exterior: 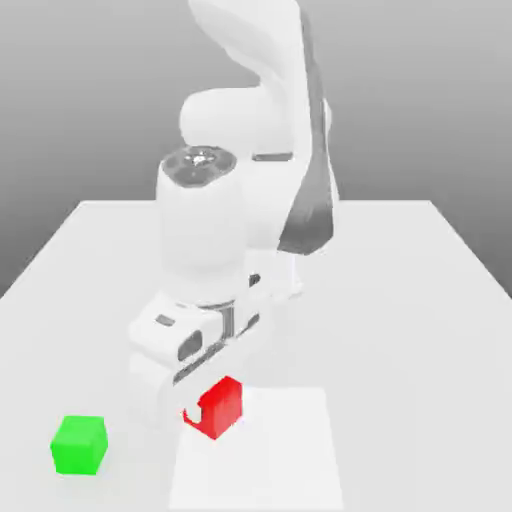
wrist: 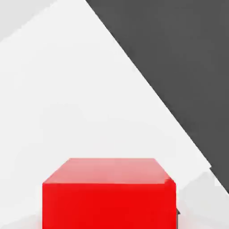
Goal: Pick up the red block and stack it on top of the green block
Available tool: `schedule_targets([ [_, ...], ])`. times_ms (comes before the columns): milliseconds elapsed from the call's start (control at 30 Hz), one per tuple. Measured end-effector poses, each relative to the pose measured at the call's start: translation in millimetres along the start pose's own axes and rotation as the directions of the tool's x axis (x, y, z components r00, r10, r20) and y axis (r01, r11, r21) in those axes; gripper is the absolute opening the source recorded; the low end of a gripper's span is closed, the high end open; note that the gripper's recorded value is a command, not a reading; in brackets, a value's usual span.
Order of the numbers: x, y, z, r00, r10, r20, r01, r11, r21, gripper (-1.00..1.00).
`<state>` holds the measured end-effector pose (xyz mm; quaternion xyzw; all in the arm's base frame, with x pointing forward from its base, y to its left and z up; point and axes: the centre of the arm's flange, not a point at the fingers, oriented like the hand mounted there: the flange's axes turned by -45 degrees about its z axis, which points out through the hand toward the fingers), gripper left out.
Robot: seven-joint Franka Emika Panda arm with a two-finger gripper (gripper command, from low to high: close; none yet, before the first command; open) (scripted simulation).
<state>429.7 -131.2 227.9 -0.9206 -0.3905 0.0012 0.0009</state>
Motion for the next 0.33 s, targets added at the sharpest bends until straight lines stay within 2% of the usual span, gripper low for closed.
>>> schedule_targets([
  [100, -59.3, 43.6, -4.9, 0.995, 0.100, -0.002, -0.100, 0.995, -0.001, -1.00],
  [233, -73.7, 53.4, 37.6, 0.993, 0.121, -0.002, -0.121, 0.993, -0.001, -1.00],
  [267, -74.6, 53.3, 44.3, 0.992, 0.122, -0.002, -0.122, 0.992, -0.001, 1.00],
  [333, -74.6, 53.3, 44.3, 0.992, 0.122, -0.002, -0.122, 0.992, -0.001, 1.00],
])
